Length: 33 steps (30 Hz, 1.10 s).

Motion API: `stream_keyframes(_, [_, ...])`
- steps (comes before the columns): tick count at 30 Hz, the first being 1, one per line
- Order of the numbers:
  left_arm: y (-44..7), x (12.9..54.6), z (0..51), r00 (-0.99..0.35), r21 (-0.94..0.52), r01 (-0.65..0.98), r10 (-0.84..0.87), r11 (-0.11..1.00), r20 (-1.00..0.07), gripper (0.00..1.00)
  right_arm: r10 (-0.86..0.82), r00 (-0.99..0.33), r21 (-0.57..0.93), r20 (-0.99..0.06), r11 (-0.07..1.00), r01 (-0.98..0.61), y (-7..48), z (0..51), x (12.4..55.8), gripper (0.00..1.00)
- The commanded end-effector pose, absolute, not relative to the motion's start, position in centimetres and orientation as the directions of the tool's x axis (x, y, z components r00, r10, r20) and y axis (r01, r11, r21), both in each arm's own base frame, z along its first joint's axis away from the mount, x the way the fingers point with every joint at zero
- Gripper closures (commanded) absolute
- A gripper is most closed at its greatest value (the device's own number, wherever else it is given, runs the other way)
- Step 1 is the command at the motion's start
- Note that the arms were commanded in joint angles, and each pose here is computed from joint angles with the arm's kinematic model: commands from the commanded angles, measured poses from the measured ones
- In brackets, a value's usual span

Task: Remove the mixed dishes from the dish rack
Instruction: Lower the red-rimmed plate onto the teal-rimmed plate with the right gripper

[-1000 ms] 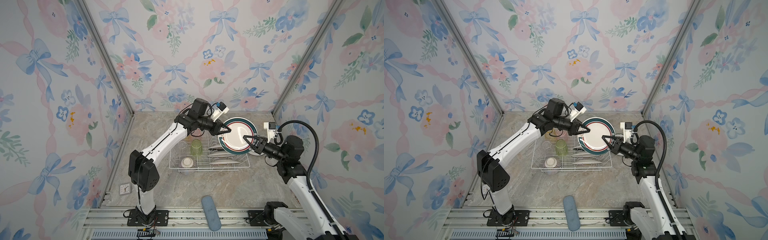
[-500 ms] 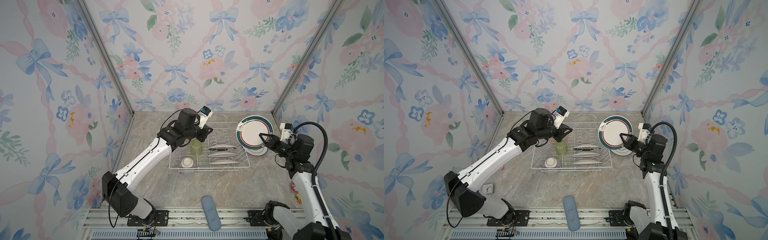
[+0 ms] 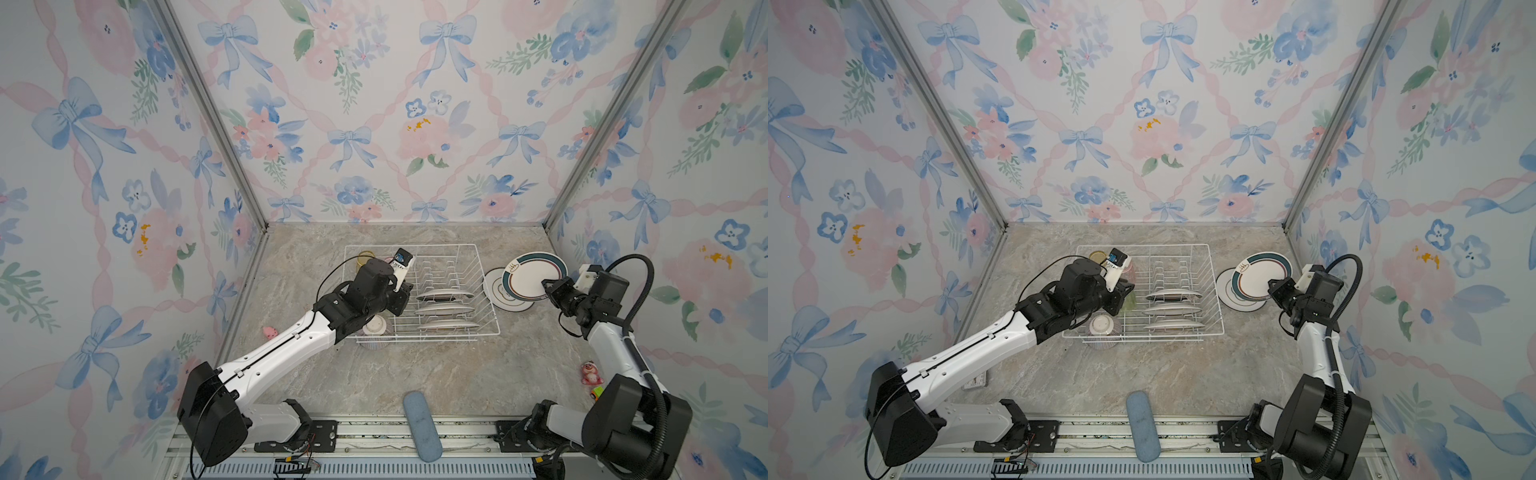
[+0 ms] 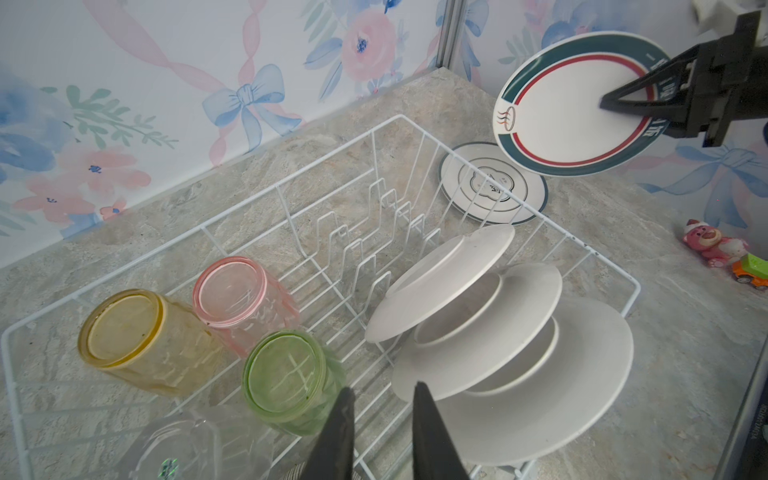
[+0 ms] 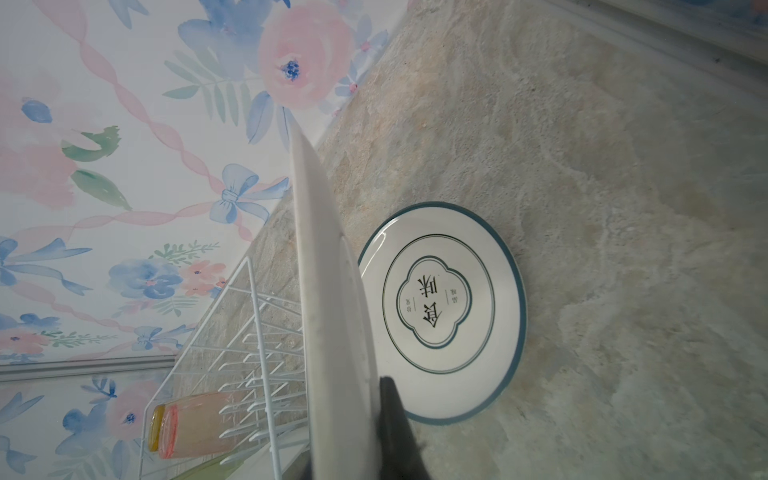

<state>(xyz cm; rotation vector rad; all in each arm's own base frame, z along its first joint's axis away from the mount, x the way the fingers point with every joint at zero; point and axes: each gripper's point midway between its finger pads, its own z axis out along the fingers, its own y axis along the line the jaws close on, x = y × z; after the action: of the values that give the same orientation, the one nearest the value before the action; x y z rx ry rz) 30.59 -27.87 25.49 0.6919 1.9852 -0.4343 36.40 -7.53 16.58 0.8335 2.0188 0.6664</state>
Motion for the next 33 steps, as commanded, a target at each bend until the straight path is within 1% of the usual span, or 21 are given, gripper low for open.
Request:
stream_keyframes(1, [-28.4,31.2,26.8,-0.339,-0.006,0.62,0.261,0.785,-0.904,0.79,0.775,-0.389,0.725,-0.498,0.619,0.303,-8.4,16.4,37.8,1.0])
stream_keyframes(5, [-29.1,31.4,26.2,-0.342,0.002,0.631,0.281,0.776,-0.897,0.79,0.788,-0.402,0.738,-0.466,0.597,0.314,-8.4,14.8,38.7,1.0])
stream_keyframes(18, [-29.8,31.5,26.4,-0.335,0.004,0.647,0.289,0.763,-0.897,0.79,0.784,-0.464,0.73,-0.412,0.589,0.346,-7.3,10.7,40.6,1.0])
stream_keyframes(33, [-29.7,31.0,25.7,-0.347,0.0,0.65,0.297,0.76,-0.89,0.79,0.785,-0.495,0.718,-0.372,0.582,0.382,-6.9,7.5,40.9,1.0])
